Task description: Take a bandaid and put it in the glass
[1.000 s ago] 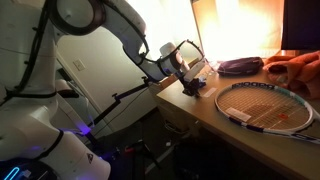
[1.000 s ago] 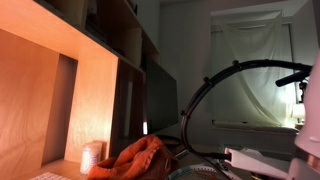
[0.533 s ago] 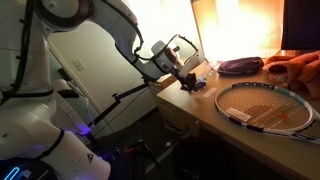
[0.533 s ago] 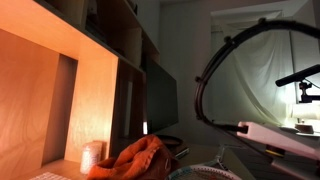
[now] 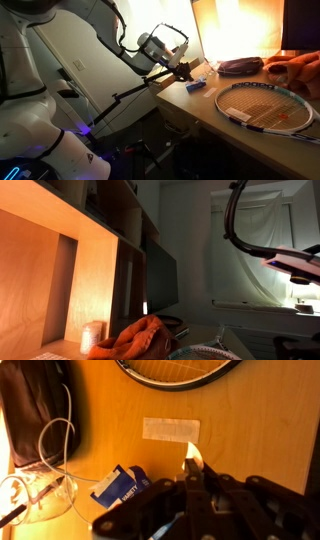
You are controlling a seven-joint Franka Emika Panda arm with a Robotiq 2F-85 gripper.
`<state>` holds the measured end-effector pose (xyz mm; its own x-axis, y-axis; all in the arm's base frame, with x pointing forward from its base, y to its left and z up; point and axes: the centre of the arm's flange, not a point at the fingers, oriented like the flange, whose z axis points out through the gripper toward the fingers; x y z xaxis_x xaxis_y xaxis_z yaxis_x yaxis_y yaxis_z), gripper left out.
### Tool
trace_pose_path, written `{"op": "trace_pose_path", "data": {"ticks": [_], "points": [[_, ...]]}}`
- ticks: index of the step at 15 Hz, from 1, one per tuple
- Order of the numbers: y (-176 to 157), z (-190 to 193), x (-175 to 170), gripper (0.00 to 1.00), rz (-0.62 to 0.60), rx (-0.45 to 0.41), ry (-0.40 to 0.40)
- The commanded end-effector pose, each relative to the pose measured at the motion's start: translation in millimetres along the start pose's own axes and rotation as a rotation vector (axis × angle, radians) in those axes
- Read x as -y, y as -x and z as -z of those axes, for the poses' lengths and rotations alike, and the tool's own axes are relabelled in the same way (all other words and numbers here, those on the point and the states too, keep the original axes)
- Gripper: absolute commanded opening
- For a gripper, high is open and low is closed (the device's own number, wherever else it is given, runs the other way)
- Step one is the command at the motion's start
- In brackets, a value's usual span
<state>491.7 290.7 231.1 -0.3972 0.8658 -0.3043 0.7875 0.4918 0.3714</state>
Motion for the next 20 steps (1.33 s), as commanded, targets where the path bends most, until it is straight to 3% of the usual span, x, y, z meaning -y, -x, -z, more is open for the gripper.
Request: {"op": "trace_pose_path", "data": {"ticks": [1,11,15,20], "points": [[10,29,0,0.01,-0.003,0.03,0.052],[2,76,-62,0.01,0.021,0.031,0.169],[12,85,-71,0.01,-0.004,0.009,0.213],[10,75,-71,0.05,-0.013,0.013,0.194]]}}
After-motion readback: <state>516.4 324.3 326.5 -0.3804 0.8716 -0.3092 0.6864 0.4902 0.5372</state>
